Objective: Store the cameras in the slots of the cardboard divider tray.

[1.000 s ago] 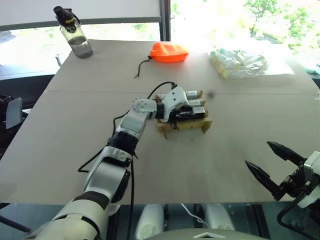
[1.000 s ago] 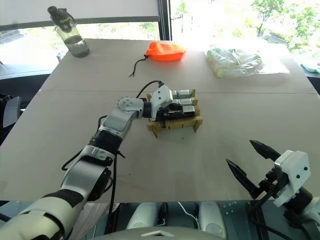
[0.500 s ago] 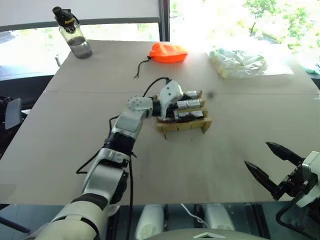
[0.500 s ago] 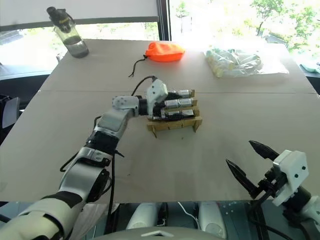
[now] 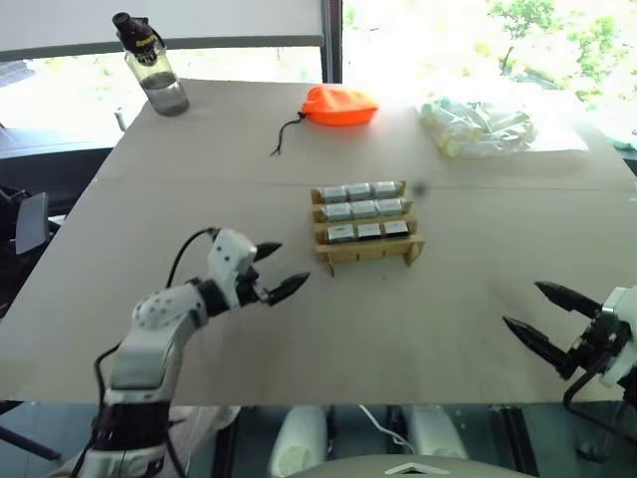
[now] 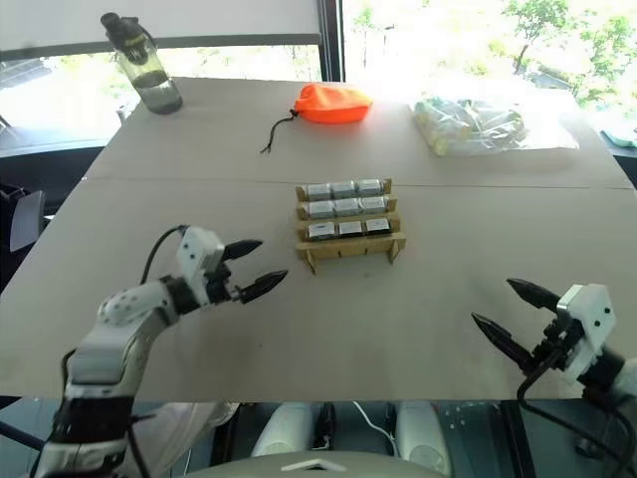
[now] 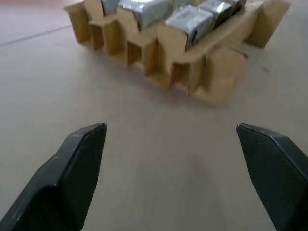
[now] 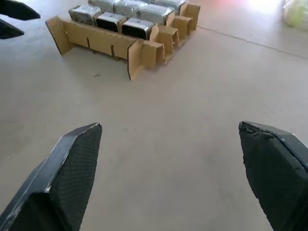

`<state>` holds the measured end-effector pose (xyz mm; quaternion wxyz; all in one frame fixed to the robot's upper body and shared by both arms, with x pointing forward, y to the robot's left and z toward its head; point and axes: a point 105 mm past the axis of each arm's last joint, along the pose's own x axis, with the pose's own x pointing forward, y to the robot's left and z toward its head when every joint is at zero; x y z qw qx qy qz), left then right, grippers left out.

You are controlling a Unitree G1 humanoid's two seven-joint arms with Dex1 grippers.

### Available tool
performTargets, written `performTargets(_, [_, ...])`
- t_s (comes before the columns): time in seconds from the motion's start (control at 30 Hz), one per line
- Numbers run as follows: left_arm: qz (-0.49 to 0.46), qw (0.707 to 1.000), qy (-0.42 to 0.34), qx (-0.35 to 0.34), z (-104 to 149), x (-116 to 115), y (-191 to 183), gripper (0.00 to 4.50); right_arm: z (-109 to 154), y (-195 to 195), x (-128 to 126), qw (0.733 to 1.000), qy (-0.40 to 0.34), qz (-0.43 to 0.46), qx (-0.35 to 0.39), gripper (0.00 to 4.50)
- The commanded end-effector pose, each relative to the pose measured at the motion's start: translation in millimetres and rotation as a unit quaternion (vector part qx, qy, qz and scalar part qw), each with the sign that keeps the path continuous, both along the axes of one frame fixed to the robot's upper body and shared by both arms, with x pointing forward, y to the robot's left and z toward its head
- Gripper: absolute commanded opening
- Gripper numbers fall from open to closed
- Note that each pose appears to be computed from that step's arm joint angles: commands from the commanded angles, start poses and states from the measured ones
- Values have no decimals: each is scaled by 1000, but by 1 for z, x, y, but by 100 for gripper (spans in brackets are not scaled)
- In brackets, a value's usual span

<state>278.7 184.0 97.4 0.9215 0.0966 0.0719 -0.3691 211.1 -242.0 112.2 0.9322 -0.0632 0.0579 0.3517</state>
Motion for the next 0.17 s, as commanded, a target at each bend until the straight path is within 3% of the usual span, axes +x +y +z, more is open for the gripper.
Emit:
performTargets(0.03, [31, 999, -37, -13, 4, -10, 2, 446, -7, -5, 6, 999, 0, 30, -18, 450])
performTargets(0.17, [47, 998, -45, -22, 2, -17, 4, 446, -8, -10, 13, 999, -2, 39, -20, 450])
